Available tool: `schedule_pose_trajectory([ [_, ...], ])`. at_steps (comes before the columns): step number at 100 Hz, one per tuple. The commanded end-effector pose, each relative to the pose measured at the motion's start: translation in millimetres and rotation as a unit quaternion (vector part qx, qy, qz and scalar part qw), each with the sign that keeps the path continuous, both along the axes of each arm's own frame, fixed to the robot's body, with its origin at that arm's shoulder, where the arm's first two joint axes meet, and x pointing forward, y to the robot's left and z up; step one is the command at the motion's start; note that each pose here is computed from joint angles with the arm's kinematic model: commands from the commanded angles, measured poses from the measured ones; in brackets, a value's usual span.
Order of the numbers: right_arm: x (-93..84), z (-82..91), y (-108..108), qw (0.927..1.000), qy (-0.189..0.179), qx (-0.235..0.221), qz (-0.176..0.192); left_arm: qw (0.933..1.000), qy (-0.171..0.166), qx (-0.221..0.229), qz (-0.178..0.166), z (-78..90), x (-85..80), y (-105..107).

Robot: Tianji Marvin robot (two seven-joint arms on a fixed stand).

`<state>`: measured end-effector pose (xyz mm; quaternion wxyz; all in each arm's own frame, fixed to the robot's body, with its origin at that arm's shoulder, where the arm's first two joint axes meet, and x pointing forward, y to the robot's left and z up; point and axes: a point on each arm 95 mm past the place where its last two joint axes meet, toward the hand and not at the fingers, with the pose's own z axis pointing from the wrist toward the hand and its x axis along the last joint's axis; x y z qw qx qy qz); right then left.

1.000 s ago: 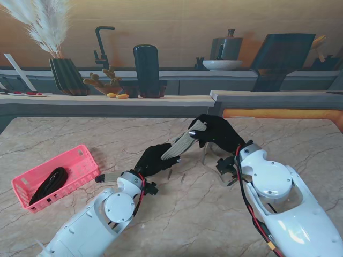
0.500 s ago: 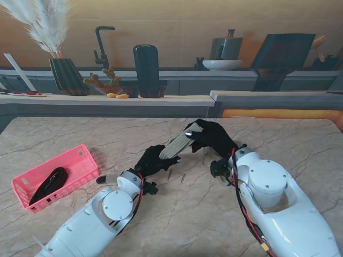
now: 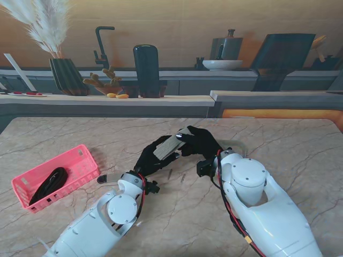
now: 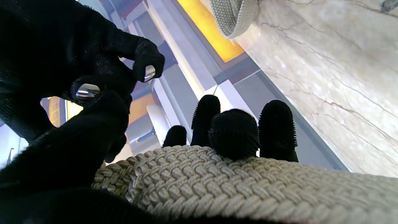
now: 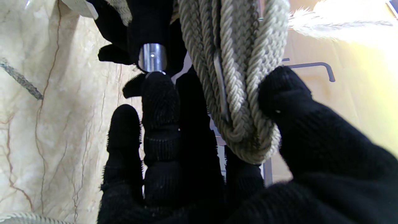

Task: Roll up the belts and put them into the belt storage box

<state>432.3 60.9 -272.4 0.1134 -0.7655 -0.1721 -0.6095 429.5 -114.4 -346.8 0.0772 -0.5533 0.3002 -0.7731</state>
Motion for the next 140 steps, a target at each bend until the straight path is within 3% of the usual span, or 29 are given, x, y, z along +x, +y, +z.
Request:
schedule_pose_trajectory([
  [1,-1.7,-4.4,7.8,0.9999,0.009,0.005,0.001,0.9999,0.002,-0.015,-0.005,0.9,-3.2,-5.8],
  [40,-0.5,-19.0,20.7,0.9989,0.047,0.007,-0.001,0.9996,-0.02,-0.018,0.0,2.4,-7.2,-7.2],
  [83,6.7,-32.8,33.1,0.9949,0.099,0.019,-0.002,0.9979,-0.029,-0.058,-0.007,11.4,-19.7,-10.4],
  [113,4.6,-32.2,37.5,0.9927,0.111,0.033,0.034,0.9978,-0.028,-0.061,0.003,13.5,-20.2,-10.9],
  [140,1.1,-32.7,34.0,0.9834,0.152,0.047,0.086,0.9957,-0.027,-0.088,0.011,19.8,-22.2,-12.8],
])
